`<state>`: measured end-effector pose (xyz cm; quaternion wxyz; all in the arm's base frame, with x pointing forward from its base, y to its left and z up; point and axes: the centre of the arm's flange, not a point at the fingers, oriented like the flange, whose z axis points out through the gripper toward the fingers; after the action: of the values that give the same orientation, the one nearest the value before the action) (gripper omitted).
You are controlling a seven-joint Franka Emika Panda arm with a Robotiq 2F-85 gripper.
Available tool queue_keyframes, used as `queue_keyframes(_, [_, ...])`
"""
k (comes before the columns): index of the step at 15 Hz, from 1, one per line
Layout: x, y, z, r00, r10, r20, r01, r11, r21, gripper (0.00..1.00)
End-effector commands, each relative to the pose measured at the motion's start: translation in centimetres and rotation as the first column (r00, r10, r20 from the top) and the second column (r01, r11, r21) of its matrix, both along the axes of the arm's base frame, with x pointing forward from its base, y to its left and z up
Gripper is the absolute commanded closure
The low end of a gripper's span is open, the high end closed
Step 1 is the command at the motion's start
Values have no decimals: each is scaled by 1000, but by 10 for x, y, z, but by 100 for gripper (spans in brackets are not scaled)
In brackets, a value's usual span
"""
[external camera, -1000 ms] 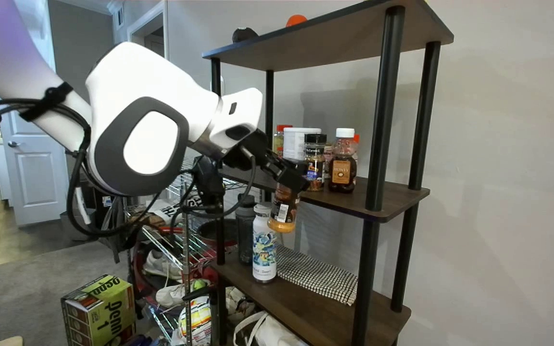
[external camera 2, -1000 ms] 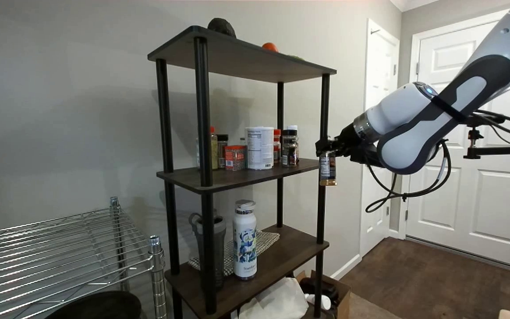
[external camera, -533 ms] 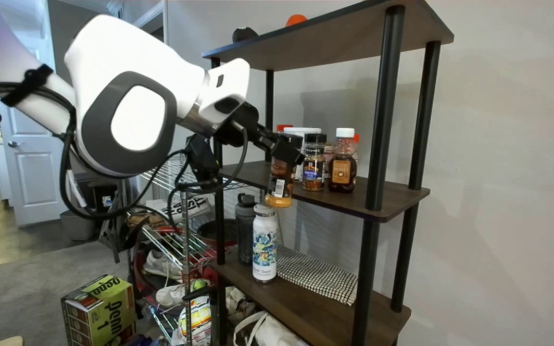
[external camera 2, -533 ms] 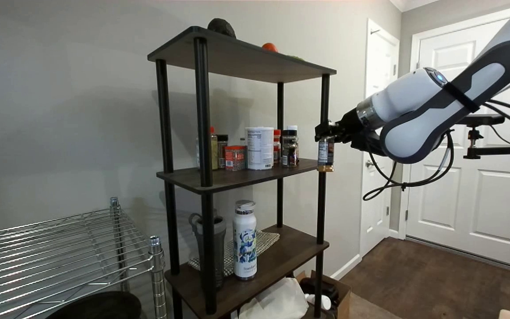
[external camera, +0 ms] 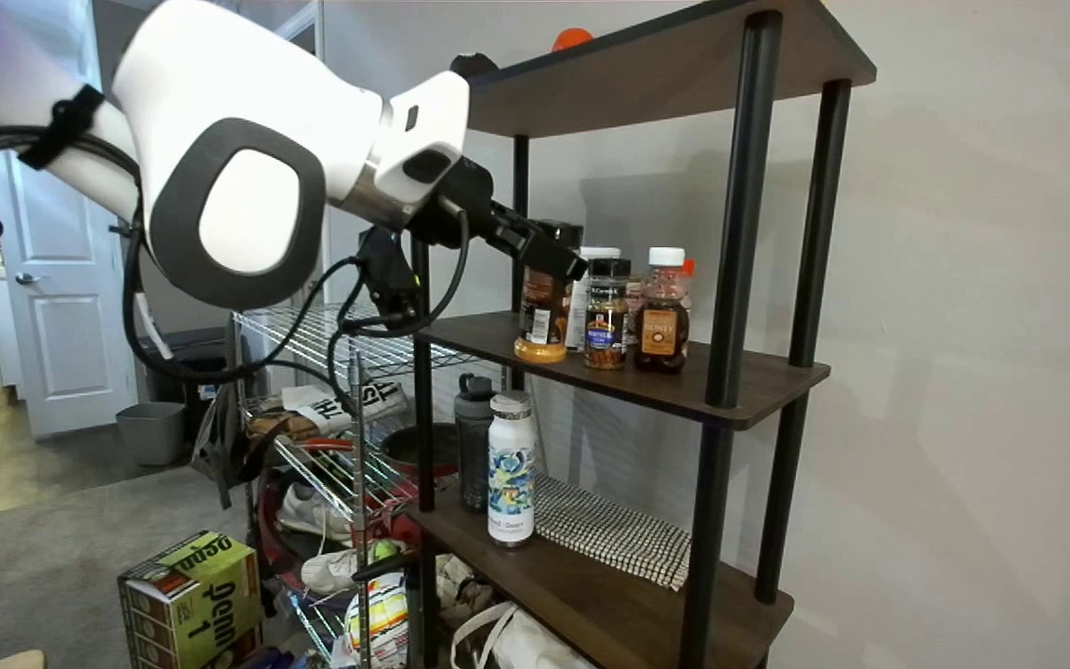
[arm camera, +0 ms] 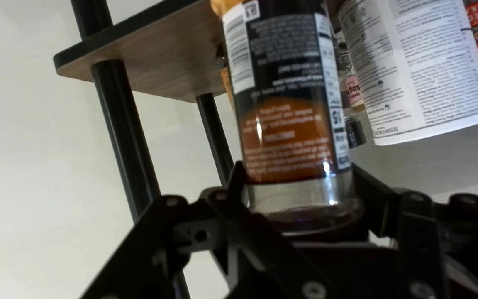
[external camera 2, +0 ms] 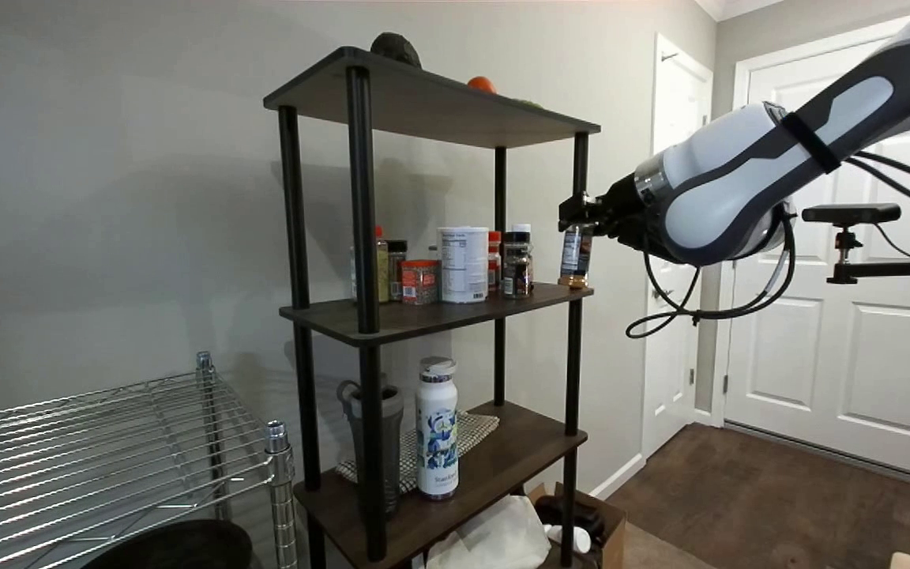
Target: Change the position of one spice bottle
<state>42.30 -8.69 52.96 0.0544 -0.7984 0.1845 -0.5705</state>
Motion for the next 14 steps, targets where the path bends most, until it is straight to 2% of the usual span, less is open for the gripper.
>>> queue_keyframes(1, [16, 19, -29, 999, -18, 45, 18, 1000, -8, 67])
queue_keyframes(7, [39, 35, -28, 999, -24, 35, 25, 999, -24, 67])
queue_keyframes(14, [72, 22, -34, 996, -89, 12, 89, 996, -14, 67])
